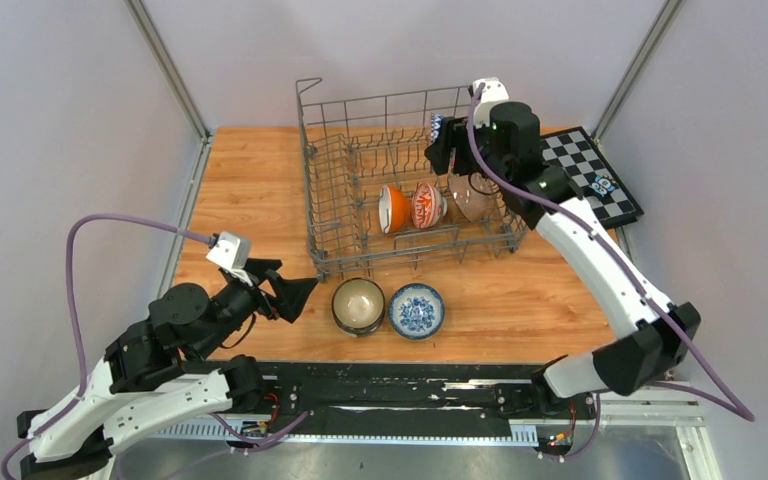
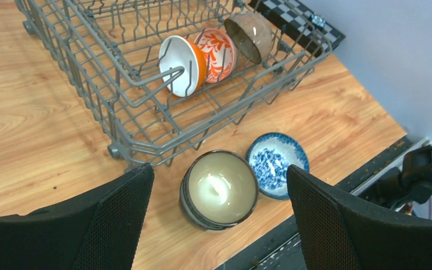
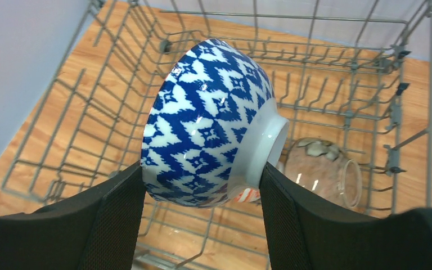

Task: Load the bowls into the dish rack
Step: Place the bowl in the dish rack.

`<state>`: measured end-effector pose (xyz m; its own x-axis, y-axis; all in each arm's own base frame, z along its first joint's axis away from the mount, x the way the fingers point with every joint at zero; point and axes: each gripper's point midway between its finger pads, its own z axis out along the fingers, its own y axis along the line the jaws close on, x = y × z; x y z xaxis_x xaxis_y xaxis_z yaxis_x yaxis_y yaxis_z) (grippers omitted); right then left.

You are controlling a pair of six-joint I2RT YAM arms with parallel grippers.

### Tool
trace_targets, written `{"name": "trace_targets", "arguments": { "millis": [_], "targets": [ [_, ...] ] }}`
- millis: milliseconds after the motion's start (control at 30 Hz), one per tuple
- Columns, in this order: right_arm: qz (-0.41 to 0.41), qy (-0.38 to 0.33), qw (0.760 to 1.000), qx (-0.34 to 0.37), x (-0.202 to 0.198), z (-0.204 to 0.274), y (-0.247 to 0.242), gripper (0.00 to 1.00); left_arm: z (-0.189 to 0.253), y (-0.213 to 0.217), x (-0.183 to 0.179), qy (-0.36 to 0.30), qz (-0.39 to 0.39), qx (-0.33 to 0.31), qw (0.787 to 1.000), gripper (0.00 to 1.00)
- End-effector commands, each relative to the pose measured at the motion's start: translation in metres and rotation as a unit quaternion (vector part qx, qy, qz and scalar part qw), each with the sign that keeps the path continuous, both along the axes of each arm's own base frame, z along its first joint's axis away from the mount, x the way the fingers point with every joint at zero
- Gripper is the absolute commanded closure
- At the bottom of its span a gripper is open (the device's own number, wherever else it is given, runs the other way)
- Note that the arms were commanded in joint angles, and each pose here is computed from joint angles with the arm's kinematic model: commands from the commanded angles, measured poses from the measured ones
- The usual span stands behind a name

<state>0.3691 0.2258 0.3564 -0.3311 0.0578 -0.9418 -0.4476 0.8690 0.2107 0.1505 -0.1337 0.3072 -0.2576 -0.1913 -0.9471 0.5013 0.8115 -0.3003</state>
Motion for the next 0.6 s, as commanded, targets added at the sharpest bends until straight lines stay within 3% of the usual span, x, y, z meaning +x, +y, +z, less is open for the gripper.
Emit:
{"name": "trace_targets", "arguments": {
  "millis": [0,567],
  "targets": [
    [-0.01,-0.029,0.999,-0.015,0.034,0.019,-0.018,0.98,-0.011,0.005,-0.003,-0.009,-0.015,0.051,0.999,0.11],
    [-0.057,-0.002,0.993,-0.099,0.177,-0.027,-0.079,0.98,-0.054,-0.006,0.011,0.0,-0.023,0.17,0.985,0.12]
  ]
}}
